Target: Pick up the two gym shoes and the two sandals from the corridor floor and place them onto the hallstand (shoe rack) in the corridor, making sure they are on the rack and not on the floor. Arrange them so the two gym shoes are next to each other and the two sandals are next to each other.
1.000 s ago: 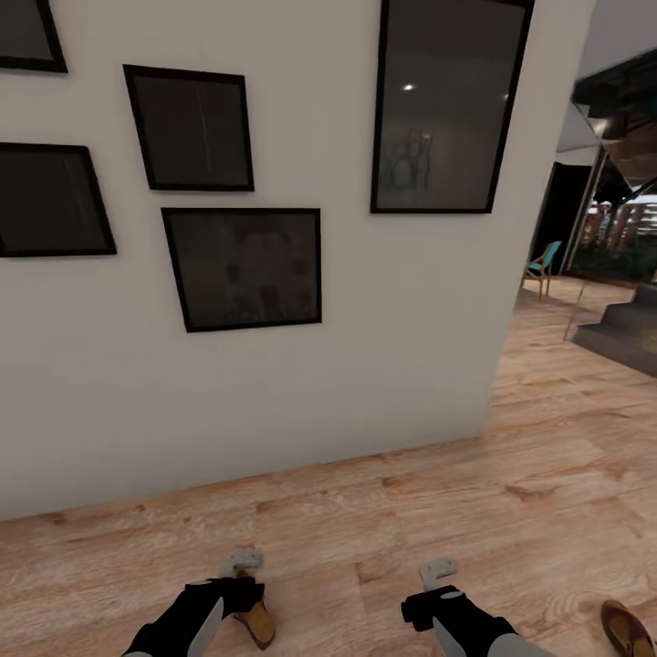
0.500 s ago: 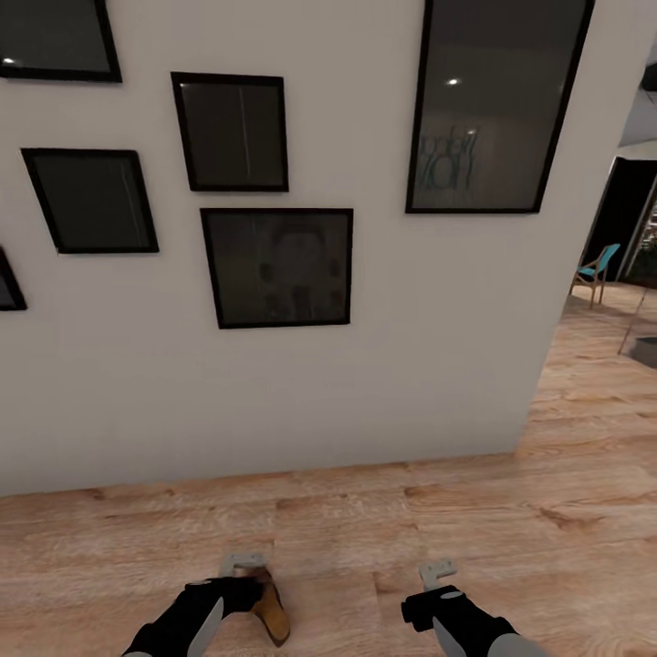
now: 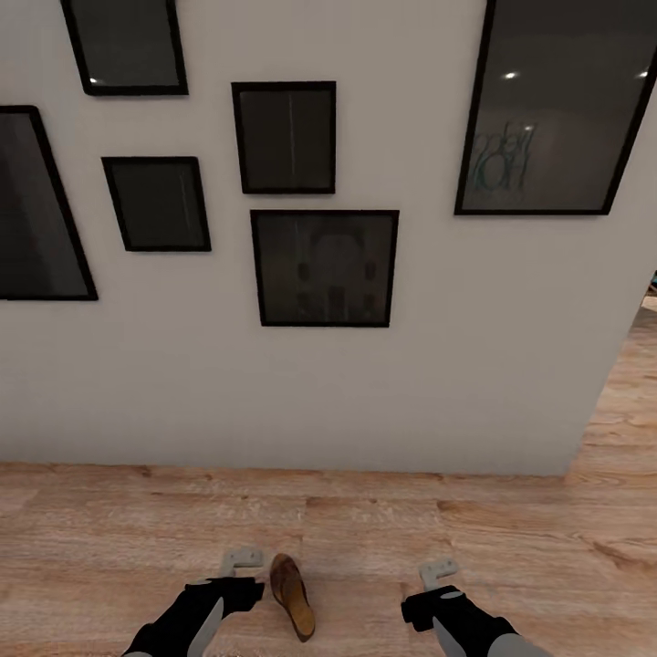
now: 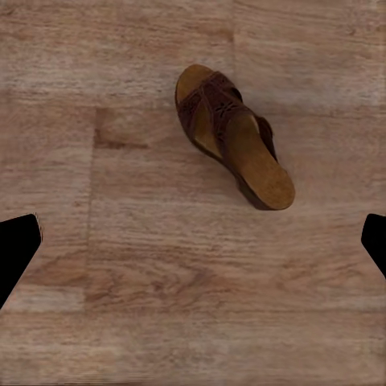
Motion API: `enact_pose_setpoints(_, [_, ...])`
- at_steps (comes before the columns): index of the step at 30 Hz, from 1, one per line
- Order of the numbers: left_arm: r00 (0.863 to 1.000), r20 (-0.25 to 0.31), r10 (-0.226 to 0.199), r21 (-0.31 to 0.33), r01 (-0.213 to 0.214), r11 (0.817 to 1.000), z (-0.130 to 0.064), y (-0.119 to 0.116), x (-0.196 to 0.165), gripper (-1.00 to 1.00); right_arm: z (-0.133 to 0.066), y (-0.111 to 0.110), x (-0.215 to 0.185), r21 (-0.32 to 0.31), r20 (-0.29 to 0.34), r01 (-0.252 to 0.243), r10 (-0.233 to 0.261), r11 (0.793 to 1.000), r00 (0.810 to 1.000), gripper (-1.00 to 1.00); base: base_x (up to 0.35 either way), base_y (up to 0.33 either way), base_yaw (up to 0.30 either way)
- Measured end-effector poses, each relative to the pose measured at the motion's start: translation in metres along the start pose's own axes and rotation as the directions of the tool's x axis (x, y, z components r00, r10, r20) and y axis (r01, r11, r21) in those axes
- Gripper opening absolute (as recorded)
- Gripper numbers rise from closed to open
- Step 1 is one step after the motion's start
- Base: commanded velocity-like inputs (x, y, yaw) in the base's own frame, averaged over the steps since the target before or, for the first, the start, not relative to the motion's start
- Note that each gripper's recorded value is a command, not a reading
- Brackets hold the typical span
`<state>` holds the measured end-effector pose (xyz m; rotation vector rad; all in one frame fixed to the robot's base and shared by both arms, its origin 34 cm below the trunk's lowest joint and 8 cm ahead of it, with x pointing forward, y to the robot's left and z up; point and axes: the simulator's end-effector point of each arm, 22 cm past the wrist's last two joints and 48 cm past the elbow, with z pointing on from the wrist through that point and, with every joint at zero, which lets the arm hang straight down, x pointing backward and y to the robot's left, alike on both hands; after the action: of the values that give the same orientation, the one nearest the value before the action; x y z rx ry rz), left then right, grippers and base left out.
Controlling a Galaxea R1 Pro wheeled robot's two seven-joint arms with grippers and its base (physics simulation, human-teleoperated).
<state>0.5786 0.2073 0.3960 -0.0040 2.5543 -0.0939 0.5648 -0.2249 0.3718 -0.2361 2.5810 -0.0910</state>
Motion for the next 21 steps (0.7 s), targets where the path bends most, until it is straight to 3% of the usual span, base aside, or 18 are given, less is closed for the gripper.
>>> enact_pose_setpoints(11, [1.0, 0.004, -0.001, 0.0, 0.001, 1.0, -0.0012, 0.0001, -0.0019, 1.0, -0.0012, -0.0004, -0.0022, 0.001, 0.005, 0.0, 0.0, 1.0, 1.0, 1.0, 0.0, -0.254, 0.275])
enact_pose_setpoints(21, [1.0, 0.006, -0.002, 0.0, 0.002, 1.0, -0.0017, 0.0002, -0.0027, 1.0, -0.0016, -0.0005, -0.003, 0.001, 0.007, 0.0, 0.0, 1.0, 1.0, 1.0, 0.0, -0.296, 0.072])
